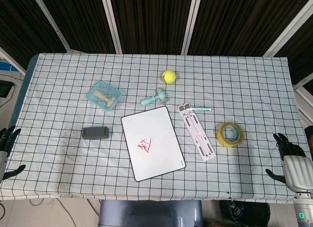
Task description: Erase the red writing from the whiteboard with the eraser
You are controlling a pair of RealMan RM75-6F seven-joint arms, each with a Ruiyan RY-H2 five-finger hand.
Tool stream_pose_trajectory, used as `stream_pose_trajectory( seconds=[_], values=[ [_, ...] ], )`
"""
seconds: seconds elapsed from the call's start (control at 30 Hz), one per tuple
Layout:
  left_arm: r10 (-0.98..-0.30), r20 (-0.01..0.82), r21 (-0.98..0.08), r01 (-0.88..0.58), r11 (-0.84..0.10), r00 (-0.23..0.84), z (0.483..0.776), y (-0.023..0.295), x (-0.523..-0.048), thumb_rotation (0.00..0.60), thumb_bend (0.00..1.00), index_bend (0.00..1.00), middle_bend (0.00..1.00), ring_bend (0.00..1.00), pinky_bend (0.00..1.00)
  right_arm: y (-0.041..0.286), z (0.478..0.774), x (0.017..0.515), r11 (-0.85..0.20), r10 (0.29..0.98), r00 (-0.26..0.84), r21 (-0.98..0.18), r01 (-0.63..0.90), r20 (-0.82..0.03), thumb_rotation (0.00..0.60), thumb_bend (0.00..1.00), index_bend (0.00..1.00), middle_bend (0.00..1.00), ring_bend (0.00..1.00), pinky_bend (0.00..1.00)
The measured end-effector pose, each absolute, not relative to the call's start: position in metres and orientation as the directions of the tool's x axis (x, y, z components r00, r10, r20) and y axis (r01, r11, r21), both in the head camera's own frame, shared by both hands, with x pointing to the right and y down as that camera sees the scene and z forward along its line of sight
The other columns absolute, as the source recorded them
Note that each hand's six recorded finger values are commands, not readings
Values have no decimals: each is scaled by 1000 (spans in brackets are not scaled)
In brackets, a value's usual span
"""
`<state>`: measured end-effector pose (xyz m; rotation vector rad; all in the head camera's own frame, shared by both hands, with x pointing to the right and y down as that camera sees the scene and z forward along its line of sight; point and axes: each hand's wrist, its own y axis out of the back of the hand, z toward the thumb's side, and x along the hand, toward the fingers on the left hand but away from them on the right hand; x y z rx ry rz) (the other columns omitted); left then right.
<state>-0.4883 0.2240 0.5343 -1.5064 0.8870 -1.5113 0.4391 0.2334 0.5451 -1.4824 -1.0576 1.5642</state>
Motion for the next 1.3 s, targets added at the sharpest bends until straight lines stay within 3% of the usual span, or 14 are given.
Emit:
stream_pose_trajectory(
  seconds=[1.03,1.3],
  values=[
    [-898,438,-898,63,-435,49,537,221,-487,600,88,27,0,0,7,233,546,439,-404,911,-75,-914,37,-406,600,79,64,90,202,217],
    [-871,483,-875,84,-477,85,551,215,-473,600,92,22,0,0,7,233,546,438,-408,909,-76,-912,40,-410,600,80,64,90,203,217]
  ],
)
